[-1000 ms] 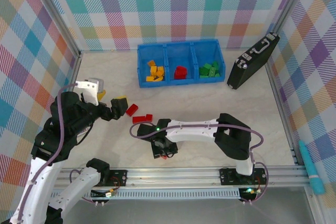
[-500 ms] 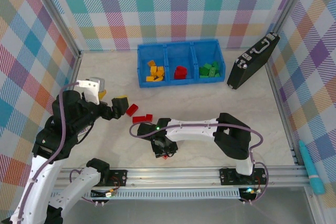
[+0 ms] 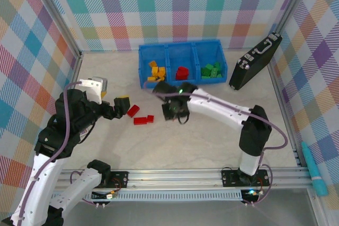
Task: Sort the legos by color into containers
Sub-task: Place the lego in the container, then pick up the lego from the center of the table.
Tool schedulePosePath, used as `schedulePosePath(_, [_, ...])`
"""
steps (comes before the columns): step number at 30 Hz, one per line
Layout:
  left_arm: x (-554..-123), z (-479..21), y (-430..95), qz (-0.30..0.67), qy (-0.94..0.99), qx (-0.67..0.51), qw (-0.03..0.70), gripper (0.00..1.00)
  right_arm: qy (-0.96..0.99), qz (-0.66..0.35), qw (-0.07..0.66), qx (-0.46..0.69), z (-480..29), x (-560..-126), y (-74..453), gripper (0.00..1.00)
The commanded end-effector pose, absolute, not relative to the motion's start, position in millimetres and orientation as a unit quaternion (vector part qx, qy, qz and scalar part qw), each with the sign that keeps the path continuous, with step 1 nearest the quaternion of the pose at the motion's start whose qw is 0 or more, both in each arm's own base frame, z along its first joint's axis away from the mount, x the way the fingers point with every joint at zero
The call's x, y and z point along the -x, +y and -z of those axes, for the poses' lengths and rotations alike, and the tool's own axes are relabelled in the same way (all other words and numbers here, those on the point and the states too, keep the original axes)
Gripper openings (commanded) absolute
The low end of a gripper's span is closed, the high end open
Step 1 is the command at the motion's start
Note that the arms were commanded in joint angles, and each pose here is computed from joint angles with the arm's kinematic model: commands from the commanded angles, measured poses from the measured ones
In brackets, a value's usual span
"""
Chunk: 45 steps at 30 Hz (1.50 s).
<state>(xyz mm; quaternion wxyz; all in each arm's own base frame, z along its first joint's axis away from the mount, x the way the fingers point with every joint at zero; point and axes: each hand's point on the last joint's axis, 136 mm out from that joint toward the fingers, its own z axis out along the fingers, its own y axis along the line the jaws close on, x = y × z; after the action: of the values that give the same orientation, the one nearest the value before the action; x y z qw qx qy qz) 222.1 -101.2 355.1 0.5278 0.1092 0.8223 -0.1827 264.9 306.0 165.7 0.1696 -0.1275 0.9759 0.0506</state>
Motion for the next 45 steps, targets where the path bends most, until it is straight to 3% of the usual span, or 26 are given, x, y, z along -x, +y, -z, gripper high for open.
schedulePosePath(1, [-223,-365,-96,0.167,0.815,-0.111,0.543,1.0,0.953,0.002,0.258,0.16,-202,-329,277,0.41])
schedulePosePath(7, [-230,-365,-95,0.153,0.823,-0.113,0.536,1.0,0.93,0.014,0.337,0.148,-215,-431,275,0.41])
schedulePosePath(13, [-234,-359,-95,0.144,0.832,-0.119,0.522,1.0,0.927,0.002,0.352,0.126,-188,-504,276,0.41])
schedulePosePath(18, [-234,-345,-94,0.135,0.849,-0.12,0.497,1.0,0.936,-0.008,0.334,0.106,-162,-537,267,0.46])
schedulePosePath(28, [-257,-255,-109,0.16,0.896,-0.074,0.408,0.93,0.936,-0.021,0.335,0.108,-155,-545,268,0.62])
schedulePosePath(33, [-264,-228,-116,0.184,0.91,-0.03,0.371,0.91,0.932,-0.045,0.341,0.112,-164,-545,275,0.63])
schedulePosePath(38, [-272,-189,-123,0.192,0.926,0.036,0.324,0.87,0.922,-0.081,0.361,0.114,-196,-537,280,0.65])
schedulePosePath(45, [-278,-146,-157,0.159,0.942,0.005,0.294,0.87,0.9,-0.097,0.404,0.135,-253,-504,266,0.77])
